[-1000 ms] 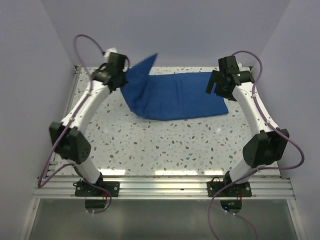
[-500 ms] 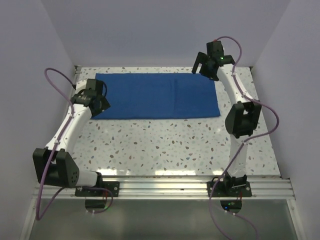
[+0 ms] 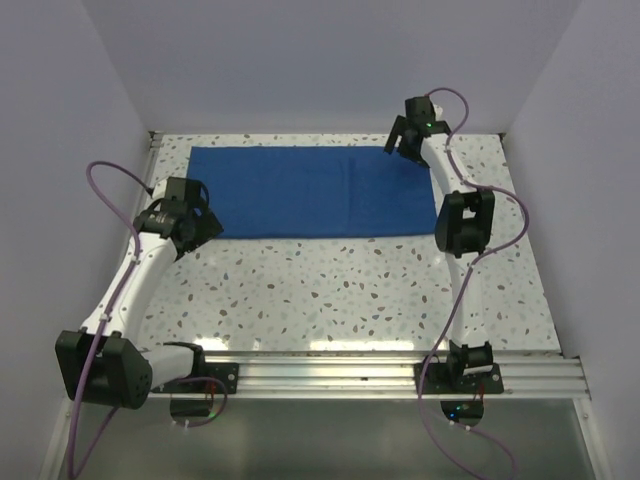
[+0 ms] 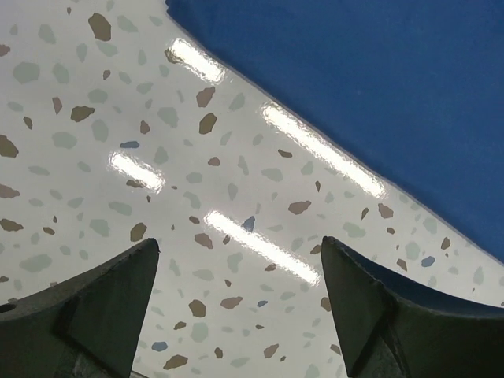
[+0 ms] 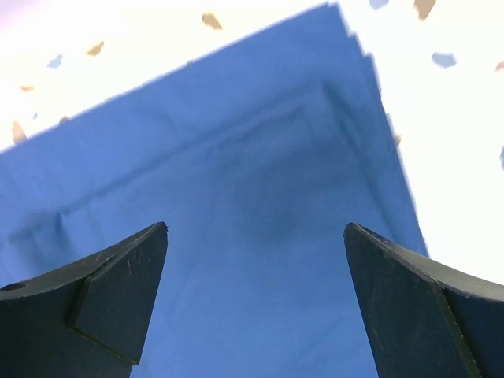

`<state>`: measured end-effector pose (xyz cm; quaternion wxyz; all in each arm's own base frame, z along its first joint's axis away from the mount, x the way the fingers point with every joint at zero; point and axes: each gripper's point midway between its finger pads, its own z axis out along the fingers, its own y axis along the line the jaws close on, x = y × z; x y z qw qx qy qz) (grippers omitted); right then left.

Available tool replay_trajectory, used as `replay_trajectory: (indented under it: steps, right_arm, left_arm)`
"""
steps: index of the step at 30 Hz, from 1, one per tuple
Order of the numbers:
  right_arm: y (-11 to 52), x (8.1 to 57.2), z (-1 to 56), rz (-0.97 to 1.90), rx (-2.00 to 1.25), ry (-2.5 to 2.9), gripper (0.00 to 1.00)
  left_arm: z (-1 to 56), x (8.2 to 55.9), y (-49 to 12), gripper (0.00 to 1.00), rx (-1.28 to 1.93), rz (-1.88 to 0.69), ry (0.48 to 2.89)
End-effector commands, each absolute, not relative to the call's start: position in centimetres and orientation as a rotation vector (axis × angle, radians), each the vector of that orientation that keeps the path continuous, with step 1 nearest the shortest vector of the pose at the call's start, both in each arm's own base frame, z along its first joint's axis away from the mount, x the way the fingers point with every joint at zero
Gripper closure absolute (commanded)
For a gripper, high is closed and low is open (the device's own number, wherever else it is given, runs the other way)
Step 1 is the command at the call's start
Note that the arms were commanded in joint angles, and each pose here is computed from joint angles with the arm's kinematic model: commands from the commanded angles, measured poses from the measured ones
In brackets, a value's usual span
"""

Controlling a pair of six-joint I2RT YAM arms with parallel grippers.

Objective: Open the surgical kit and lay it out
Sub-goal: Open the surgical kit at the center of the board.

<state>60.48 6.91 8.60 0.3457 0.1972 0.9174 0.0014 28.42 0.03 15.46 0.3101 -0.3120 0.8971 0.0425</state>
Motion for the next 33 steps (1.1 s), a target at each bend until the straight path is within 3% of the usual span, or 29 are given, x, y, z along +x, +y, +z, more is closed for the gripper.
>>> replay_trajectory:
  steps: [1, 11, 20, 23, 33]
  right_arm:
    - [4.7, 64.2, 12.5, -0.024, 0.567, 2.183, 0.02]
    - [2.3, 66.6, 8.8, -0.051, 0.618, 2.144, 0.02]
    - [1.9, 67.4, 6.3, -0.035, 0.64, 2.149, 0.09]
    - [2.2, 67.1, 5.3, -0.021, 0.636, 2.176, 0.16]
    - [2.9, 66.2, 3.4, -0.059, 0.599, 2.235, 0.5]
  left_arm:
    - [15.5, 27.5, -0.4, 0.13, -0.829, 0.072, 2.381]
    - [13.8, 26.6, -0.2, 0.14, -0.842, 0.105, 2.419]
    - [12.8, 26.7, -0.3, 0.14, -0.844, 0.114, 2.443]
    - [12.7, 26.9, -0.3, 0.14, -0.837, 0.121, 2.448]
    - [12.1, 25.9, 0.0, 0.15, -0.815, 0.146, 2.477]
